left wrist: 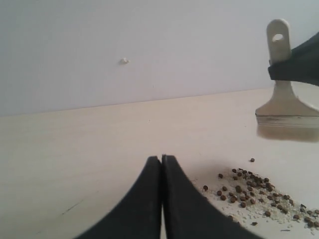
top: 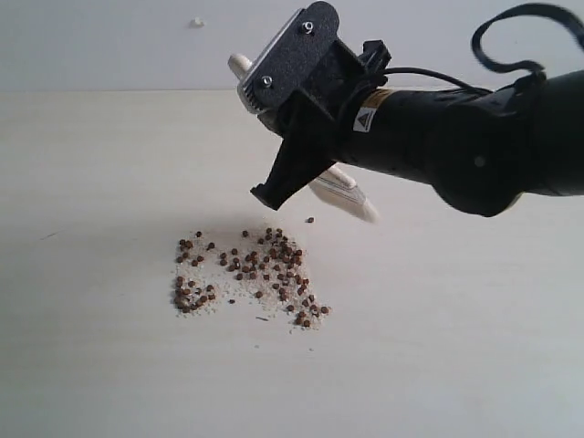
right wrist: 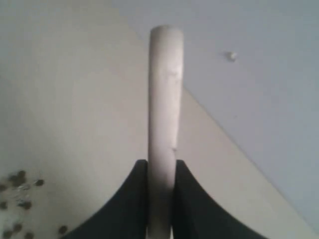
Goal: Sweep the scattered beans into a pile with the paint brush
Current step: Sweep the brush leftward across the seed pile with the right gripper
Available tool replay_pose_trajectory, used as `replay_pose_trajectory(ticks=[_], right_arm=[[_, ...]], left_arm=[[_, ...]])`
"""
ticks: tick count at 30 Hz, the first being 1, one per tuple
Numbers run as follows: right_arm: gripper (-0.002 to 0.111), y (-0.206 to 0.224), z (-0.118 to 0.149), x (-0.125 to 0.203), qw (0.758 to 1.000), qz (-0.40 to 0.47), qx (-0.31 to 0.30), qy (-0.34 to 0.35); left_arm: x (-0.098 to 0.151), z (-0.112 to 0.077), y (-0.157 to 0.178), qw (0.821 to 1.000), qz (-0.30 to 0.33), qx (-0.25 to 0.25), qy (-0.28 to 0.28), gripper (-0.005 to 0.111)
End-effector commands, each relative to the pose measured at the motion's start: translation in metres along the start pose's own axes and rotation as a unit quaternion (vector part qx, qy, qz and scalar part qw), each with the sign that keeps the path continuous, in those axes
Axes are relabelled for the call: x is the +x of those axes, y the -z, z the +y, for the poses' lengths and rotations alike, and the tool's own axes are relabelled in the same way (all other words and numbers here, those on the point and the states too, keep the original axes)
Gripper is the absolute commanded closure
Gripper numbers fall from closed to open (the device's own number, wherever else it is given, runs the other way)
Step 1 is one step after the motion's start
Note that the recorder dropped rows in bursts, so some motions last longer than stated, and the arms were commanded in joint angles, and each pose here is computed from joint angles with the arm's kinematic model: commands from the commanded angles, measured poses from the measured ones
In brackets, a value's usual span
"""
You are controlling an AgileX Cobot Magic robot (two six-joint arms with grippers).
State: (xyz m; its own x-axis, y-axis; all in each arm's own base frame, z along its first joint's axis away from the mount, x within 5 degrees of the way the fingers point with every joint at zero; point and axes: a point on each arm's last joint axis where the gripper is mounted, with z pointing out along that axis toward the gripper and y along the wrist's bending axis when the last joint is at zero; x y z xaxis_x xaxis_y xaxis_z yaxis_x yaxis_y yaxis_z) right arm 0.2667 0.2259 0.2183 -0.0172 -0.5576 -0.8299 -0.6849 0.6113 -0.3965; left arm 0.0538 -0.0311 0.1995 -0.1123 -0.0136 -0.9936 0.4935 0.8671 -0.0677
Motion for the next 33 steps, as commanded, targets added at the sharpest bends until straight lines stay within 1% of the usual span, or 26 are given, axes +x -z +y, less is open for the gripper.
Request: replay_pose_trajectory(ticks=[1, 5, 9, 12, 15, 17, 22, 25, 31, 33], right_arm=[[0.108, -0.029, -0.002, 0.025, 0.999, -0.018, 0.043, 0.006], [0.108, -0.049, 0.002, 0.049, 0.997, -0.025, 0.078, -0.006], [0.108, -0.058, 0.010, 0.063, 0.998, -0.008, 0.069, -0.002], [0.108, -0.058, 0.013, 0.064, 0.998, -0.004, 0.055, -0.033], [0.108, -0.059, 0.018, 0.061, 0.999, -0.020, 0.027, -0.043], [0.108, -0.059, 0.022, 0.059, 0.998, -0.031, 0.002, -0.062], [0.108, -0.058, 0.023, 0.057, 0.993, -0.035, -0.005, -0.116], [0.108, -0.054, 0.018, 0.050, 0.987, -0.048, 0.000, -0.156], [0.108, -0.026, -0.002, 0.008, 0.981, -0.113, 0.018, -0.156], [0.108, -0.008, -0.014, -0.011, 0.973, -0.136, 0.039, -0.181]], left_arm=[[0.000, 0.000, 0.000, 1.000, -0.002, -0.001, 0.006, 0.107], [0.000, 0.000, 0.000, 1.000, -0.002, -0.001, 0.006, 0.107], [0.000, 0.000, 0.000, 1.000, -0.002, -0.001, 0.006, 0.107], [0.000, 0.000, 0.000, 1.000, -0.002, -0.001, 0.006, 0.107], [0.000, 0.000, 0.000, 1.000, -0.002, -0.001, 0.006, 0.107], [0.000, 0.000, 0.000, 1.000, -0.002, -0.001, 0.006, 0.107], [0.000, 0.000, 0.000, 1.000, -0.002, -0.001, 0.006, 0.107], [0.000, 0.000, 0.000, 1.000, -0.002, -0.001, 0.006, 0.107], [0.000, 0.000, 0.000, 1.000, -0.002, -0.001, 0.006, 0.107], [0.000, 0.000, 0.000, 1.000, -0.002, -0.001, 0.006, 0.107]])
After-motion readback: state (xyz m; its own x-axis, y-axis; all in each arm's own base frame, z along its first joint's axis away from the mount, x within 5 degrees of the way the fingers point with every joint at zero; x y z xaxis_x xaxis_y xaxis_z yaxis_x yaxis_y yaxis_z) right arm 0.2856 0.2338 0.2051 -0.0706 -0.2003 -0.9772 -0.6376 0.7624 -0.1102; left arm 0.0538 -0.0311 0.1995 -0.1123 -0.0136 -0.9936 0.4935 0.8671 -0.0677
